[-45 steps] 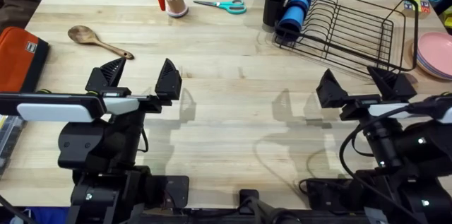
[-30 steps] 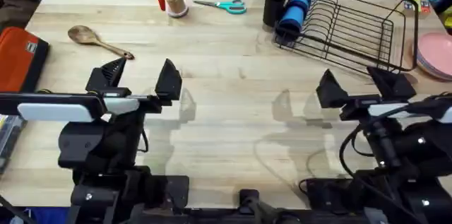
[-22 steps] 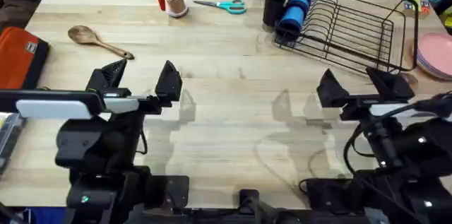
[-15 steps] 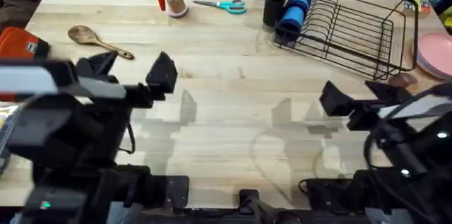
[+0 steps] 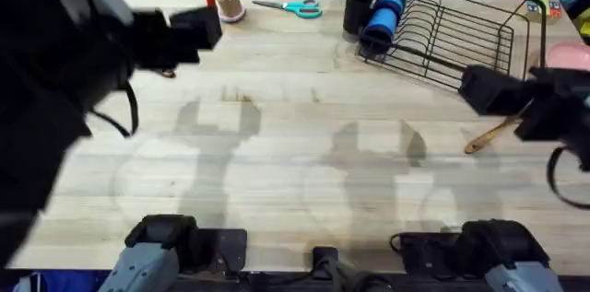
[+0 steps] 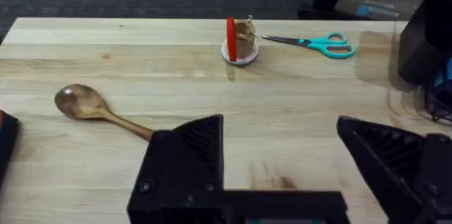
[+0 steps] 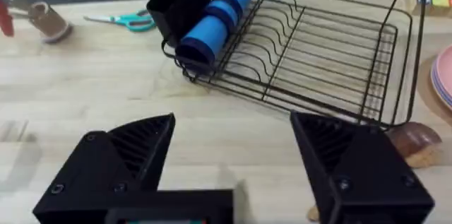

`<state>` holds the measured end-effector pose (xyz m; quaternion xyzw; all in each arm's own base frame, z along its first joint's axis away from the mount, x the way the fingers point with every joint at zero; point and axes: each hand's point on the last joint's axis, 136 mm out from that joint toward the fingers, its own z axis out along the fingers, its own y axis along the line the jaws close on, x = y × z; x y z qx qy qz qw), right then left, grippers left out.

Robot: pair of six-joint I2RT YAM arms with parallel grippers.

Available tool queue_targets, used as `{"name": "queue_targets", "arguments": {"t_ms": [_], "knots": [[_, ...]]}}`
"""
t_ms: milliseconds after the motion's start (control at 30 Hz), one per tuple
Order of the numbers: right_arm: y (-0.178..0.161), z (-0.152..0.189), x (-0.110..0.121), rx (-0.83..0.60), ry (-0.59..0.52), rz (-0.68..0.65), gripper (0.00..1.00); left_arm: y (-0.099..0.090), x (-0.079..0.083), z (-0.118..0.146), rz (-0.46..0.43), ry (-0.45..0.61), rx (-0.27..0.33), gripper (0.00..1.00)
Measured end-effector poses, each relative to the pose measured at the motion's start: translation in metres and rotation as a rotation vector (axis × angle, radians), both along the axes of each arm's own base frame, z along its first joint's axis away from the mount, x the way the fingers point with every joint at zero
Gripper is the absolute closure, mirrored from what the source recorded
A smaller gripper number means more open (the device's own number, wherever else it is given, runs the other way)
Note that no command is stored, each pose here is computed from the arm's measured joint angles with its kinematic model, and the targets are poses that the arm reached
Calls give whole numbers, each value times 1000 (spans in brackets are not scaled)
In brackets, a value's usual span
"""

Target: Pick up the spoon on the table one by one and put them onto the rack

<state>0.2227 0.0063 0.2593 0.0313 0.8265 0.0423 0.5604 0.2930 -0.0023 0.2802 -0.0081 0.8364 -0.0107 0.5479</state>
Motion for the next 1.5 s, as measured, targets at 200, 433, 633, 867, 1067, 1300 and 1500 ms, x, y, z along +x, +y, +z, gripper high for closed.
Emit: {"name": "queue_targets", "arguments": {"t_ms": [200, 433, 633, 867, 1067, 1300, 1500], "knots": [[0, 13, 15, -1, 133, 0, 8, -1, 19, 24, -6, 46, -3, 8], [0, 38, 38, -5, 164, 2, 8, -12, 31, 39, -64, 36, -29, 7], [1, 42, 40, -6, 162, 9, 8, -18, 31, 37, -92, 43, -42, 7], [7, 42, 40, 8, 163, 40, 8, -14, 33, 36, -73, 48, -33, 7], [9, 42, 40, 10, 164, 49, 8, -3, 47, 17, -24, 109, -31, 10], [9, 42, 39, 10, 164, 49, 8, 33, 70, 12, 101, 167, -82, 8], [9, 42, 40, 10, 164, 49, 8, 68, 89, 12, 218, 214, -142, 8]]}}
